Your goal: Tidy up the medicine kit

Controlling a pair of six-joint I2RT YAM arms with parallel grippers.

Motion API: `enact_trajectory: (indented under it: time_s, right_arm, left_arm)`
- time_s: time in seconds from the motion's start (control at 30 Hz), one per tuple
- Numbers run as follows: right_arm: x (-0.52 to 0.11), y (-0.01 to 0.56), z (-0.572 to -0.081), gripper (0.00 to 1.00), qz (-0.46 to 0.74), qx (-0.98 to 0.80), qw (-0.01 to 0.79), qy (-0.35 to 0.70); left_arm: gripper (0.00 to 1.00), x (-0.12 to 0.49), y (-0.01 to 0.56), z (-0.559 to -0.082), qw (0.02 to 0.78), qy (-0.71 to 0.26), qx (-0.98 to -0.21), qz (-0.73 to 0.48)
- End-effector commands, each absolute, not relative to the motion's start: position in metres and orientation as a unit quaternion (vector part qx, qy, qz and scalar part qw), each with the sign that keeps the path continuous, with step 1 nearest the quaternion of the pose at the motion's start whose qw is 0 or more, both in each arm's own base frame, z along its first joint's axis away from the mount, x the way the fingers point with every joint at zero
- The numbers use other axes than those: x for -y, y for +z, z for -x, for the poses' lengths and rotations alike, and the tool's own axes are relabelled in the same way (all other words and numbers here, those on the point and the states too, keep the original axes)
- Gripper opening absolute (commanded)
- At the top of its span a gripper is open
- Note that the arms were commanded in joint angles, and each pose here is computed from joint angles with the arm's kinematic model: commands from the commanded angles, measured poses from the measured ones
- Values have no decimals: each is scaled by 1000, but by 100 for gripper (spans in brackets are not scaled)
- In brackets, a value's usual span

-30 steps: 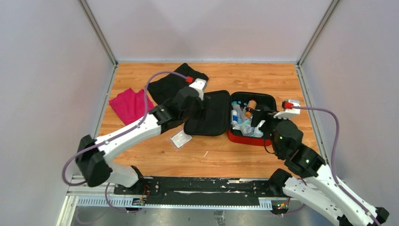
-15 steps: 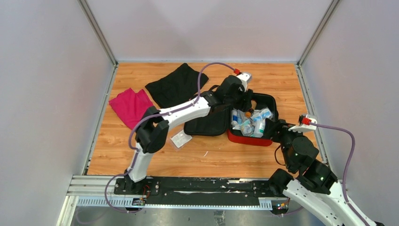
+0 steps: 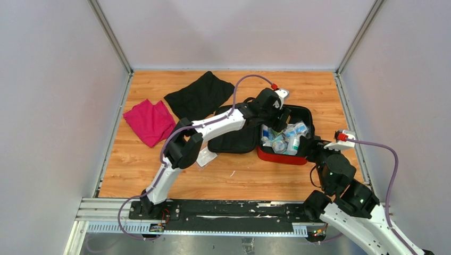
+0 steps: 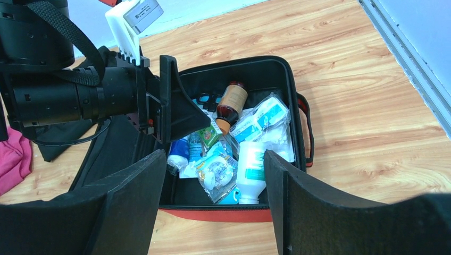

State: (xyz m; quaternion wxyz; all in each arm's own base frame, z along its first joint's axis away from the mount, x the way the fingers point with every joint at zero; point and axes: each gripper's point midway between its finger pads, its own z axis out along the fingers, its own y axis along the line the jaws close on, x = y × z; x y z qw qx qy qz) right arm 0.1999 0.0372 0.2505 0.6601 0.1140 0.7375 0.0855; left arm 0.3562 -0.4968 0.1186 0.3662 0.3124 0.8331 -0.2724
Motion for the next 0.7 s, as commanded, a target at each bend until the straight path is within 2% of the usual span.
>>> enact_trajectory:
  time_s: [0.0, 0.17, 0.3, 0.4, 0.67]
  right_arm:
    - [-30, 239, -201, 72, -132, -743, 652, 66]
    - [-36, 235, -201, 74, -120, -754, 642, 69]
    - [-53, 238, -199, 98, -37, -784, 616, 65]
    - [-62, 232, -200, 99, -8, -800, 597, 61]
    - [-97, 212, -204, 97, 53, -835, 542, 83]
  left_arm:
    - [88, 500, 142, -352, 375, -284, -821, -324]
    - [91, 485, 185, -344, 403, -292, -809, -314]
    - [93, 443, 215, -331, 432, -282, -809, -281]
    - [93, 387, 239, -324, 468, -271, -814, -215]
    - [92, 241, 185, -266, 468, -209, -854, -85]
